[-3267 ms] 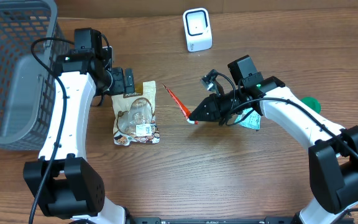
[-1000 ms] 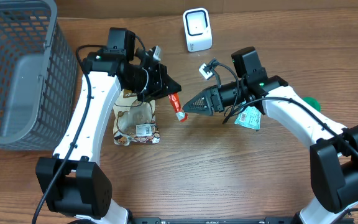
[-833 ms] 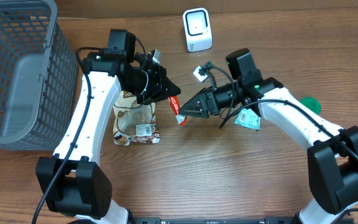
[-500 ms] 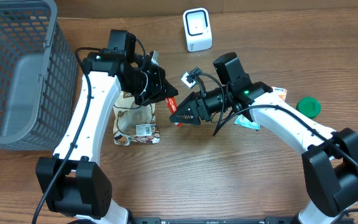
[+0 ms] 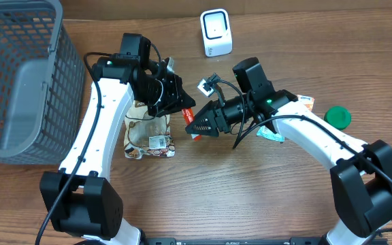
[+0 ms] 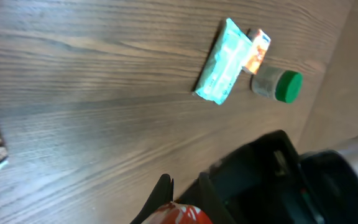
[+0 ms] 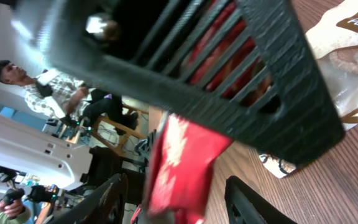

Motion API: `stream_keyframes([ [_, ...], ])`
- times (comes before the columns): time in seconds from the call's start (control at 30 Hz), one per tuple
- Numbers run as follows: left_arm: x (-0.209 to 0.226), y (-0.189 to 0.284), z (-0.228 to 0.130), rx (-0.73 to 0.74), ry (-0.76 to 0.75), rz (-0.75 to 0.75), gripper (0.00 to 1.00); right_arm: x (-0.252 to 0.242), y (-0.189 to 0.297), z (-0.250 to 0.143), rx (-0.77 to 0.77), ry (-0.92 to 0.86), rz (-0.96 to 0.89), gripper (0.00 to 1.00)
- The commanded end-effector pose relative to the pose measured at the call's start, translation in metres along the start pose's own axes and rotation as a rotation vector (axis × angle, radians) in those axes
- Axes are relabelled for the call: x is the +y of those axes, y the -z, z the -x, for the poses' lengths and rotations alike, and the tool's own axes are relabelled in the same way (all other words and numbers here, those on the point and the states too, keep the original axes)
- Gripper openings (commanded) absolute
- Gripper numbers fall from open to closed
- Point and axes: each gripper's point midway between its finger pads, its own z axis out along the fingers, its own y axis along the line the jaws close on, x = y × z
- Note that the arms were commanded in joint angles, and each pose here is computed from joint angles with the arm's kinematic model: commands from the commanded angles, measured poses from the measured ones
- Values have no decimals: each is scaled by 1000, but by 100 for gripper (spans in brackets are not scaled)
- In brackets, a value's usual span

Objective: Scan the item barcode

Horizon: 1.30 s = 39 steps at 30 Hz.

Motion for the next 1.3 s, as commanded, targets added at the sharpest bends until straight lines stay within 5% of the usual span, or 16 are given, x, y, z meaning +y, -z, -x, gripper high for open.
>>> stream_keyframes([
  [0.0, -9, -1, -5, 28, 12, -46, 4, -1, -2, 1, 0, 16, -21, 49],
  [0.2, -7, -1, -4, 25, 9, -37, 4, -4, -2, -2, 6, -2, -40, 4],
  [0.33, -3, -1, -1, 7, 6, -9, 8, -7, -2, -3, 8, -9, -56, 4],
  [0.37, 0, -2, 1, -4, 1, 7, 21, -7, -2, -3, 8, -9, -56, 4],
  [0.43, 4, -2, 7, -31, -11, 42, 76, -7, -2, -3, 8, -8, -56, 4],
  [0.53, 11, -1, 18, -82, -30, 87, 100, -7, -2, -3, 8, -5, -56, 4],
  [0.93, 19, 20, 63, -247, -61, 59, 98, -9, 4, -16, 43, -3, -53, 4],
  [1.13, -1, 22, 46, -164, -175, -85, 88, 9, 10, -10, 21, 12, 73, 4],
  [1.27, -14, 23, 39, -132, -205, -165, 58, 8, 13, -9, 16, -6, 70, 4],
])
